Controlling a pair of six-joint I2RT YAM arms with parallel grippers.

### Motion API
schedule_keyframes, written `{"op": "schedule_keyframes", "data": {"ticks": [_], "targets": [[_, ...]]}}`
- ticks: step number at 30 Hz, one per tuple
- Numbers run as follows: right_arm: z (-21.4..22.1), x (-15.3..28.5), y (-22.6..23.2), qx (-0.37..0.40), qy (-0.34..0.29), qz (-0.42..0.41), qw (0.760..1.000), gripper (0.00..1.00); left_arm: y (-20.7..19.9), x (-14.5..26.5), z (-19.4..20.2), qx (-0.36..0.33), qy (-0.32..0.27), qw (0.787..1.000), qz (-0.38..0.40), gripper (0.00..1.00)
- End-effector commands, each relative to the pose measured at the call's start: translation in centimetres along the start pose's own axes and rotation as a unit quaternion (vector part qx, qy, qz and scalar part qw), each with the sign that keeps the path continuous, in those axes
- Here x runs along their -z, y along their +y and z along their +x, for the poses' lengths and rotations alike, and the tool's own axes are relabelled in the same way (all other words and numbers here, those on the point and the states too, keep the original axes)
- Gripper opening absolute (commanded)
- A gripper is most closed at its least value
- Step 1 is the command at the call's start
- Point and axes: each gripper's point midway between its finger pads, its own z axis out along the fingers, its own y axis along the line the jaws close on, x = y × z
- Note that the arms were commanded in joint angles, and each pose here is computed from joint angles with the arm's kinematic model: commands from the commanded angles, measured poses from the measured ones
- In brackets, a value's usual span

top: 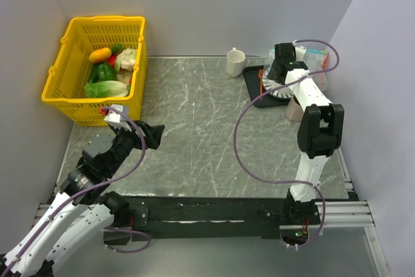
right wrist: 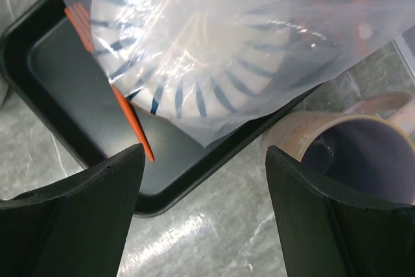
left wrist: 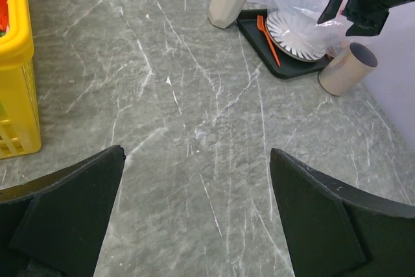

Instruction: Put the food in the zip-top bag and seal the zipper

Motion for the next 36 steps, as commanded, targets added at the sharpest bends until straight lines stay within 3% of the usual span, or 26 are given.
{"op": "schedule_keyframes", "data": {"ticks": [1,14,19,21,24,25,26,36], "targets": [[-2.9,-0.3,0.4,-0.06,-0.029,-0.018,0.998,0.82,-0.1,0.1,-0.8,-0.002,-0.016,1.0,0.004,0.99],[-2.6,-3.8,0.3,-0.067,-0.018,0.008,0.998,0.82,0.1,-0.1,-0.6,-0.005,-0.012,1.0,-0.002,0.99],[-3.0,-4.3,0.3,-0.068,-0.025,0.014,0.997,0.75,0.2,-0.2,-0.6,-0.006,-0.012,1.0,-0.004,0.99],[-3.2,-4.2,0.3,-0.07,-0.028,0.015,0.997,0.68,0.2,-0.2,-0.6,-0.007,-0.011,1.0,-0.006,0.99],[-3.5,-3.9,0.4,-0.069,-0.037,0.006,0.997,0.29,0.3,-0.2,-0.6,-0.007,-0.011,1.0,-0.007,0.99],[-3.3,-3.9,0.3,-0.067,-0.037,0.006,0.997,0.08,0.3,-0.2,-0.6,-0.007,-0.012,1.0,-0.007,0.99],[-3.5,-3.7,0.2,-0.069,-0.04,0.006,0.997,0.03,0.3,-0.2,-0.6,-0.007,-0.012,1.0,-0.007,0.99],[-4.1,-0.7,-0.1,-0.067,-0.058,-0.027,0.996,0.0,0.2,-0.3,-0.6,-0.007,-0.011,1.0,-0.006,0.99]]}}
